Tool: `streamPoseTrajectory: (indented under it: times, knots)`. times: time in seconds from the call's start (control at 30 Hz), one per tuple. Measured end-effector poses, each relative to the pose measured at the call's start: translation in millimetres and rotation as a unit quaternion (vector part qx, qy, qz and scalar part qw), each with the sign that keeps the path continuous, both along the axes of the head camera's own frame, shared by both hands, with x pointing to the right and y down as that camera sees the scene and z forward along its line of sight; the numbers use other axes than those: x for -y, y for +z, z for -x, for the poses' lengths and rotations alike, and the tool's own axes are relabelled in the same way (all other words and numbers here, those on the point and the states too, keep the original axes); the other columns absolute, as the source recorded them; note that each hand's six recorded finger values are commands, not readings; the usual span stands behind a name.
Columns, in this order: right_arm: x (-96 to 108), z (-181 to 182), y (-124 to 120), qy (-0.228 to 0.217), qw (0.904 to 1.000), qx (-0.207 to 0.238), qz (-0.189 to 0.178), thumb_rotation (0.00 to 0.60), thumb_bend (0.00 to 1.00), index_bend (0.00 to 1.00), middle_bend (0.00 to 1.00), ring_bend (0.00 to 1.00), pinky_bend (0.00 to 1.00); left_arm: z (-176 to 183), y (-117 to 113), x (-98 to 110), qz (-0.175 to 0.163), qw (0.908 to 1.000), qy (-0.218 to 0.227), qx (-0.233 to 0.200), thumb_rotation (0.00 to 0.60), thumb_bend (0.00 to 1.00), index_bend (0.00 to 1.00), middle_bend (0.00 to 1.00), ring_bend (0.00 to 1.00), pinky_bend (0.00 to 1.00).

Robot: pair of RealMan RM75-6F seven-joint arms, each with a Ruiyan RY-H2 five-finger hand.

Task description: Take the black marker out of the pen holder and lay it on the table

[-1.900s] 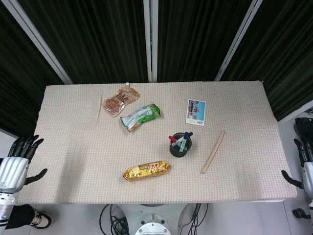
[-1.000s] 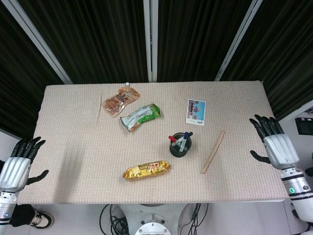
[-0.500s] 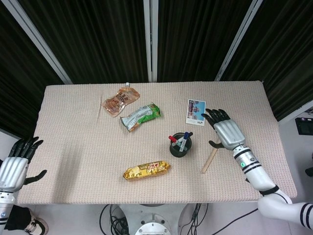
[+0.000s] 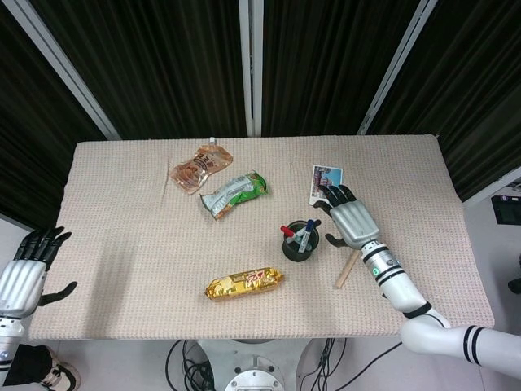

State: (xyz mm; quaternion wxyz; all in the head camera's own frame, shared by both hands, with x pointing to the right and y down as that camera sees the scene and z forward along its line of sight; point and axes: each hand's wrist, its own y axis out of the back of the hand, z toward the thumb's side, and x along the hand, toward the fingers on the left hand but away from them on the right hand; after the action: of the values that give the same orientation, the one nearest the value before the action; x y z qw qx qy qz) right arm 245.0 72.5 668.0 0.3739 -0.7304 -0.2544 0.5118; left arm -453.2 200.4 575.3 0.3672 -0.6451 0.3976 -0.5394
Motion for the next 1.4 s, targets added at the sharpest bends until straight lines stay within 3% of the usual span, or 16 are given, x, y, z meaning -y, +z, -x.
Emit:
streamPoseTrajectory:
  times: [0.3, 1.4]
  knots:
    - [1, 7, 5, 0.008, 0.9999, 0.010, 0.001, 0.600, 0.30, 0.34, 0.04, 0.00, 0.00, 5, 3, 0, 0.006, 1.0000, -0.005, 0.001, 0.600, 0.18, 0.12, 0.06, 0.00, 0.05]
    - [2, 16, 12, 0.016, 0.9996, 0.023, -0.005, 0.600, 0.34, 0.51, 0.06, 0.00, 0.00, 10, 3, -1, 0.006, 0.9999, -0.010, 0.004, 0.600, 0.18, 0.12, 0.06, 0.00, 0.05]
